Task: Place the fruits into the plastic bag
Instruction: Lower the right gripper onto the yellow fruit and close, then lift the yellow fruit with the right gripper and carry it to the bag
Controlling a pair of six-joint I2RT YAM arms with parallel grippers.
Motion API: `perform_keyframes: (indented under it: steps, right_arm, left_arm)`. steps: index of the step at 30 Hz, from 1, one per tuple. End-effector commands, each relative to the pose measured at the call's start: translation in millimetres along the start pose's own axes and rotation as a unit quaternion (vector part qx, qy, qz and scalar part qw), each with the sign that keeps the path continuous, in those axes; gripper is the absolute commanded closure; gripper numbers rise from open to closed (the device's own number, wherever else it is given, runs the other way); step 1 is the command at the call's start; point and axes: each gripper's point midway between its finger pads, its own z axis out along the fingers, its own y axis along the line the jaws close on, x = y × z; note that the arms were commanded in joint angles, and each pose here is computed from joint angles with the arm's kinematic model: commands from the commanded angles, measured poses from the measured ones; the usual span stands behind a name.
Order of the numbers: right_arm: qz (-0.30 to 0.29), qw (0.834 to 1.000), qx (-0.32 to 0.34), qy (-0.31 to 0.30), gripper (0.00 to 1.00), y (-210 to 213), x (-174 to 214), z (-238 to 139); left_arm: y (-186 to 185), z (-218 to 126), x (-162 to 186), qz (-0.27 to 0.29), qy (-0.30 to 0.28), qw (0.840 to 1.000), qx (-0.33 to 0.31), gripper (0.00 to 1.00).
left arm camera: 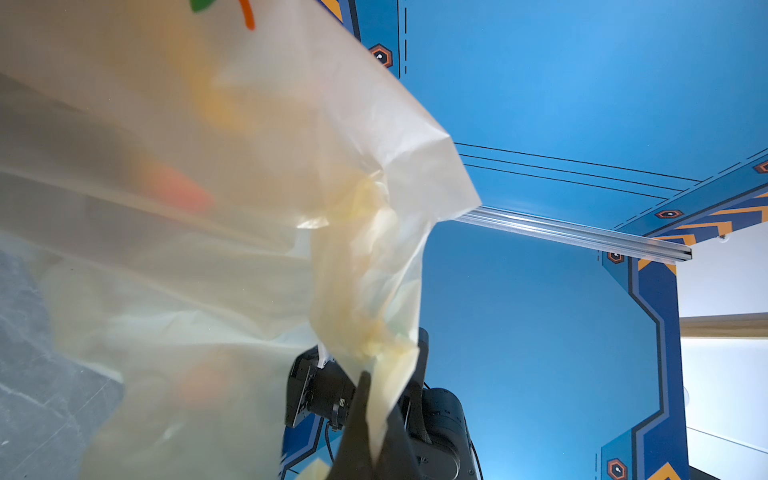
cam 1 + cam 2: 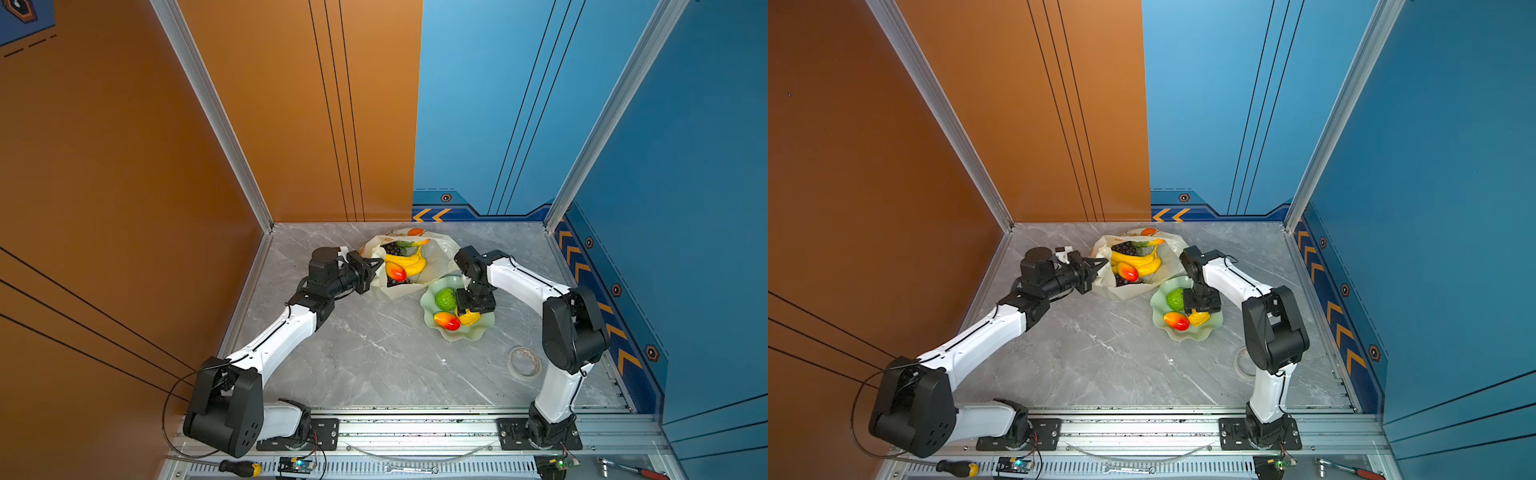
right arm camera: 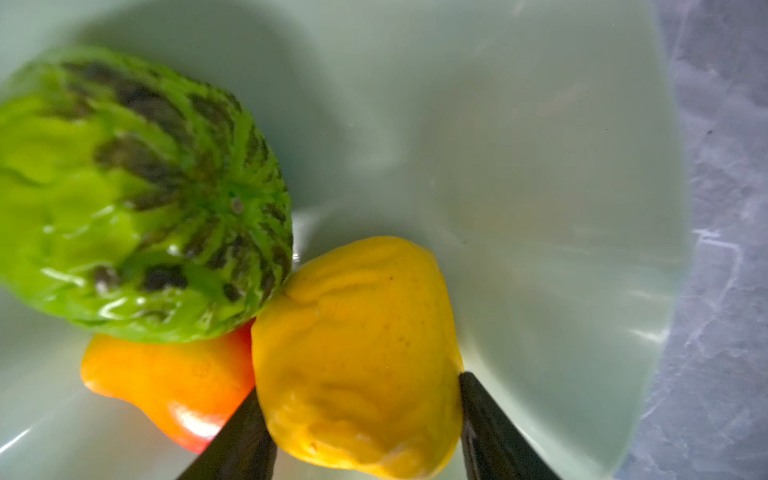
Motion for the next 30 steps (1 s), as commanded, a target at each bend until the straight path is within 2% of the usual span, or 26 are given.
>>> perform_keyframes:
  steps: [1,10,19,22,30]
  right_arm:
    - [0.004,1.0,-0.001,-0.005,0.42,0,-6,0]
    - [0.019,0.998,-0.027,-0.048,0.43,1,-9,-38]
    - [0.081,0.987,-0.112,-0.075,0.43,-12,0,-75]
    - [0.114,0.975,-0.168,-0.086,0.43,-12,0,-89]
    - [0.181,0.924,-0.316,-0.117,0.43,7,0,-129]
  left_arm:
    - [1,2,0,0.009,-0.002,1.0,-0.003,1.0]
    - [-1,1,-2,0.009,-0.003,1.0,-0.001,1.0]
    - [0,1,-2,0.01,-0.002,1.0,-0.002,1.0]
    - [-1,3,-1,0.01,-0.002,1.0,-0.002,1.0]
    - [-4,5,3,0.014,0.002,1.0,0.0,1.0]
